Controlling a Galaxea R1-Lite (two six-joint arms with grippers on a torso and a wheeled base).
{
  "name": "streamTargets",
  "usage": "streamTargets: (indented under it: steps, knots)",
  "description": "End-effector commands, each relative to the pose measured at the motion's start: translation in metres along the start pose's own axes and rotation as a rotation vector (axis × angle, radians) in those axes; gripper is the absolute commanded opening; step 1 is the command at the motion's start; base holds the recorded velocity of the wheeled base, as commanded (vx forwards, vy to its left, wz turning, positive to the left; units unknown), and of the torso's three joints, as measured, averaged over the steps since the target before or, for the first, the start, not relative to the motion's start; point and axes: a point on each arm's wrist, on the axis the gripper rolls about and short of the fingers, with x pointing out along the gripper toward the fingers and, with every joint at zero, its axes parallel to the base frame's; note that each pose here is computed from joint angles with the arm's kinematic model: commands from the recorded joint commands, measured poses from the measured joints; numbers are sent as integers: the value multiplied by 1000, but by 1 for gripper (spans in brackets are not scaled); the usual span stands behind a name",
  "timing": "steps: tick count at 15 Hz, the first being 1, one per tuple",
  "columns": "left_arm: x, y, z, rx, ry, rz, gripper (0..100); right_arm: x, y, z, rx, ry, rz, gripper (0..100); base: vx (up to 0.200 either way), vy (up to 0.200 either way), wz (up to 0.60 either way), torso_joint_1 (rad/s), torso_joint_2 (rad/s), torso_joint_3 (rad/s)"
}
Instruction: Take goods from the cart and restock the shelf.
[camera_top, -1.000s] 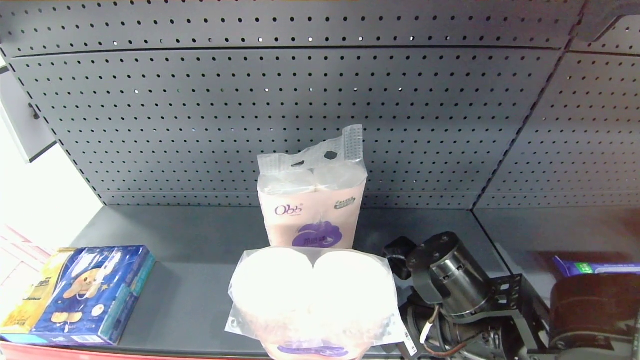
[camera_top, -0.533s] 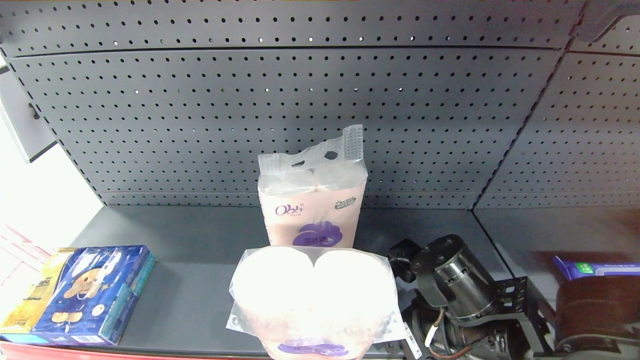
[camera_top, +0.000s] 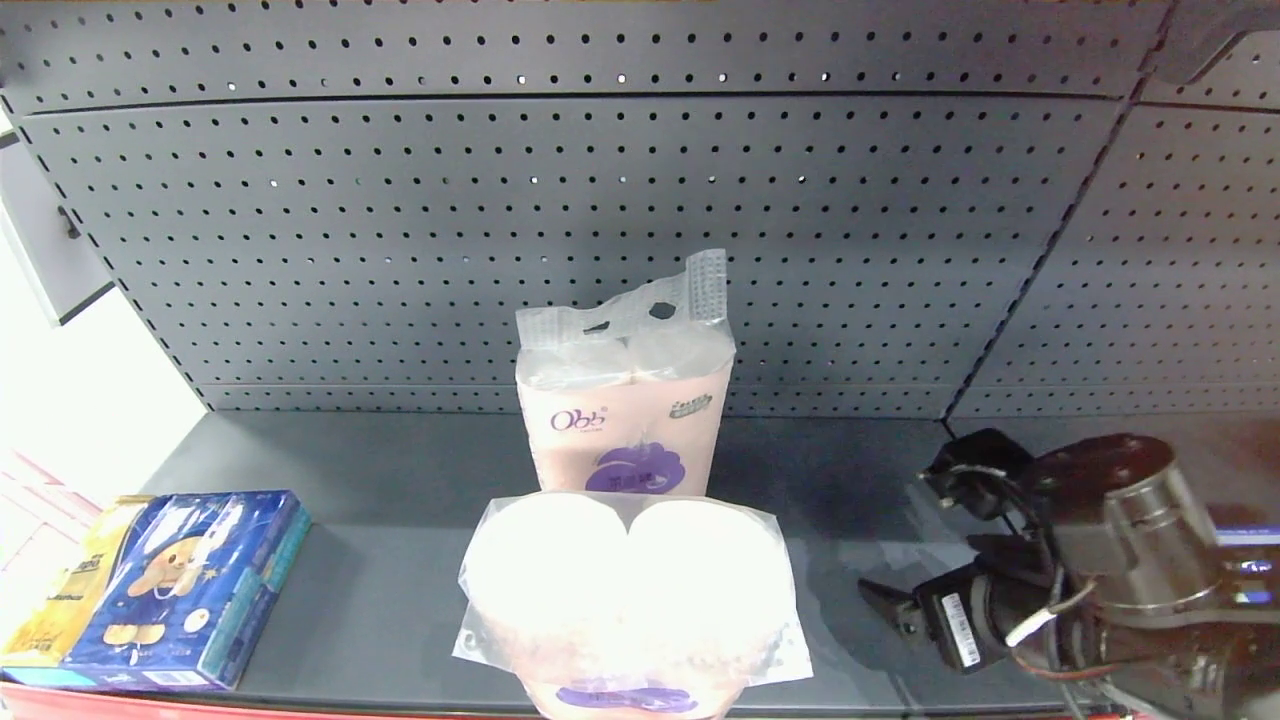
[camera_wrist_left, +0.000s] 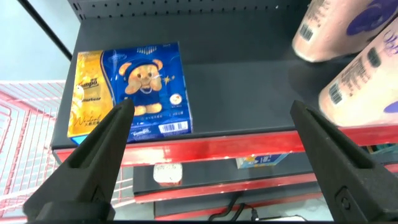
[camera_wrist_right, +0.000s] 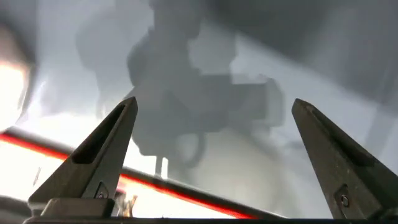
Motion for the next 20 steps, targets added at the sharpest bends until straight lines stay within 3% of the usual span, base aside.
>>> streamTargets:
  steps: [1, 4, 5, 6, 8, 11, 14, 20]
  knots:
    - [6, 0, 5, 4, 35, 6, 100, -54, -43, 9, 54, -216, -84, 100, 0, 0, 0, 0, 0, 0]
    - [11, -1, 15, 10, 67, 9, 100, -101, -84, -12, 70, -352, -273, 100, 0, 0, 0, 0, 0, 0]
    - [11, -1, 15, 10, 67, 9, 100, -101, -84, -12, 70, -352, -273, 100, 0, 0, 0, 0, 0, 0]
    - [11, -1, 19, 27, 78, 9, 100, -122, -98, -31, 132, -362, -374, 100, 0, 0, 0, 0, 0, 0]
    - [10, -1, 19, 45, 66, 2, 100, -138, -100, -47, 152, -355, -393, 100, 0, 0, 0, 0, 0, 0]
    - [7, -1, 18, 47, 50, 2, 100, -145, -97, -66, 140, -338, -402, 100, 0, 0, 0, 0, 0, 0]
    - [3, 0, 15, 45, 35, 4, 100, -147, -96, -69, 131, -343, -407, 100, -200, 0, 0, 4, 5, 2]
    - [-1, 0, 12, 43, 11, 7, 100, -149, -94, -83, 132, -352, -410, 100, 0, 0, 0, 0, 0, 0]
